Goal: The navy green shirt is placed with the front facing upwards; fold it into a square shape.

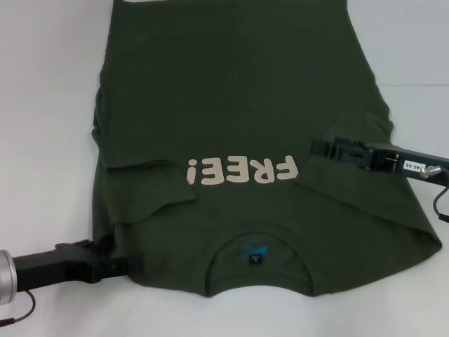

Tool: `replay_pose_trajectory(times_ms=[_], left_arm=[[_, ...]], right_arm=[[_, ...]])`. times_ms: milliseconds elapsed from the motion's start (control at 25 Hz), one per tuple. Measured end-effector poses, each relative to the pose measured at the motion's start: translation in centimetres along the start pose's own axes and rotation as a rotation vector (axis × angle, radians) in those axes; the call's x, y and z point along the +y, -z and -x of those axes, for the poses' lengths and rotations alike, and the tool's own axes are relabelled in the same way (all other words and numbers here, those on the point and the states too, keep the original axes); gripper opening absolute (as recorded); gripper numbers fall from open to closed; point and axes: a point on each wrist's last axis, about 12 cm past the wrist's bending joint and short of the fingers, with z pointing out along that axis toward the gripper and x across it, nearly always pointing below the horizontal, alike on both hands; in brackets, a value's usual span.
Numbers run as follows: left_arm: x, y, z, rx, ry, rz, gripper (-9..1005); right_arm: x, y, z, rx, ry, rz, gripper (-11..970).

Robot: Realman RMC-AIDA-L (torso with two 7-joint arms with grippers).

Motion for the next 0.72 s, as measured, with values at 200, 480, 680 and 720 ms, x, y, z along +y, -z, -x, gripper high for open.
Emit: replay_pose_trajectory(times_ms=[200, 480, 680, 720], left_arm=[[-0.19, 0.21, 0.17, -0.005, -0.003, -0.019, 842], [-0.21, 0.34, 0.27, -0.005, -0.005, -0.024, 839], [-0.18, 0.46, 0.49, -0.006, -0.016, -0.02, 836], [-0.19, 0.5, 0.53, -0.001, -0.02, -0.02, 836]], right_arm=[[-0.09, 0.19, -0.2, 0.0, -0.005, -0.004, 906], [-0.13, 0.25, -0.25, -0.001, -0.007, -0.006, 906], [-0.13, 0.25, -0.26, -0.001, -0.007, -0.006, 905], [-0.13, 0.25, -0.25, -0.001, -0.007, -0.006, 905]])
